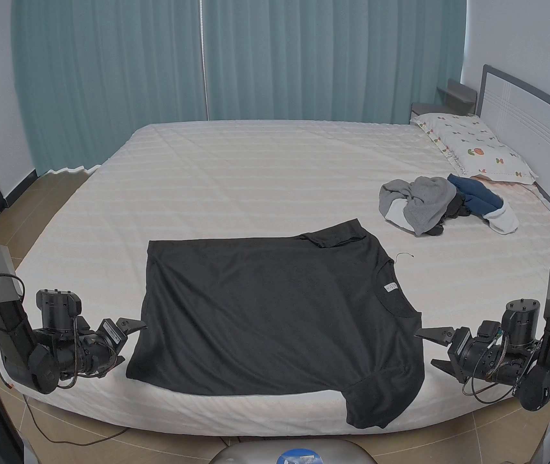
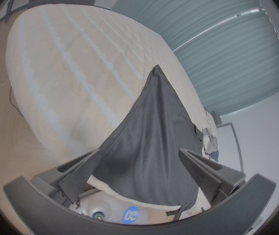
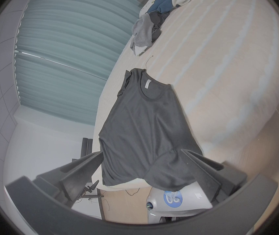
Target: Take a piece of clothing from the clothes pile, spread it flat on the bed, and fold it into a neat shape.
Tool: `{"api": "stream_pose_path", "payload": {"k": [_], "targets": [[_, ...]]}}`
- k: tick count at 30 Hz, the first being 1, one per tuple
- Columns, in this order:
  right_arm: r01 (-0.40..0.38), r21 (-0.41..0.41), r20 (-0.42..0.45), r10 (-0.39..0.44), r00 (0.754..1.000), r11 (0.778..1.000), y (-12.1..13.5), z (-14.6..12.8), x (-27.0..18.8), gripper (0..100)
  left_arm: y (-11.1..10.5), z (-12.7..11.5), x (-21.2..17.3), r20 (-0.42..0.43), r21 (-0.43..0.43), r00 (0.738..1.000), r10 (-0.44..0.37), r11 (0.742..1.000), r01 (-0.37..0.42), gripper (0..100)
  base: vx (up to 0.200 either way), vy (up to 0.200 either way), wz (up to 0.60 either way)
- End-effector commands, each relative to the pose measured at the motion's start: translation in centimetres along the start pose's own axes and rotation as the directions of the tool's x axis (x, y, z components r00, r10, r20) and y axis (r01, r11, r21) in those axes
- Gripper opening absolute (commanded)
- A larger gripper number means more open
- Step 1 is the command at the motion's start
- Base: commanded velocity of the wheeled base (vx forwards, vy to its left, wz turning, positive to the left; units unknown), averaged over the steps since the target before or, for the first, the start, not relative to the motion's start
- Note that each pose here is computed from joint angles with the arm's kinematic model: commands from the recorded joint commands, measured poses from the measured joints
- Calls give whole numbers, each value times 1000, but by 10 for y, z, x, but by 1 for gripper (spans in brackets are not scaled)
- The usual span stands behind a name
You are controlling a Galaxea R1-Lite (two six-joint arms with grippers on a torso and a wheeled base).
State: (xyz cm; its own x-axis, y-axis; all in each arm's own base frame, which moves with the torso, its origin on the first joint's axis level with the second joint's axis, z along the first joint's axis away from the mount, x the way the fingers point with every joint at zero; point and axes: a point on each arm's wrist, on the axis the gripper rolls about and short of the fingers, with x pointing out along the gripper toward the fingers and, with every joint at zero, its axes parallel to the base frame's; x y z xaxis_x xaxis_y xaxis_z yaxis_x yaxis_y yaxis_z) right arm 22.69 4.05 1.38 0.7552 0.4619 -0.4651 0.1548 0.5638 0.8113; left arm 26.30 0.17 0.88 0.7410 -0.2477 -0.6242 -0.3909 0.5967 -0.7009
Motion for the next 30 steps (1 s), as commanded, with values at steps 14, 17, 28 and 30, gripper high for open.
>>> {"api": "stream_pose_path", "payload": {"k": [14, 17, 28, 30], "targets": [[4, -31, -13, -4, 1000, 999, -3, -2, 7, 100, 13, -18, 28, 6, 105, 990, 144, 984, -144, 100, 0, 0, 0], [5, -33, -11, -5, 1000, 999, -3, -2, 7, 100, 13, -22, 33, 20, 123, 988, 151, 981, -152, 100, 0, 0, 0], [3, -34, -9, -4, 1000, 999, -3, -1, 8, 100, 10, -23, 48, 64, 147, 990, 129, 980, -137, 100, 0, 0, 0], [-1, -36, -5, 1, 1000, 999, -2, 0, 9, 100, 9, -24, 53, 79, 153, 987, 138, 977, -149, 100, 0, 0, 0]]}}
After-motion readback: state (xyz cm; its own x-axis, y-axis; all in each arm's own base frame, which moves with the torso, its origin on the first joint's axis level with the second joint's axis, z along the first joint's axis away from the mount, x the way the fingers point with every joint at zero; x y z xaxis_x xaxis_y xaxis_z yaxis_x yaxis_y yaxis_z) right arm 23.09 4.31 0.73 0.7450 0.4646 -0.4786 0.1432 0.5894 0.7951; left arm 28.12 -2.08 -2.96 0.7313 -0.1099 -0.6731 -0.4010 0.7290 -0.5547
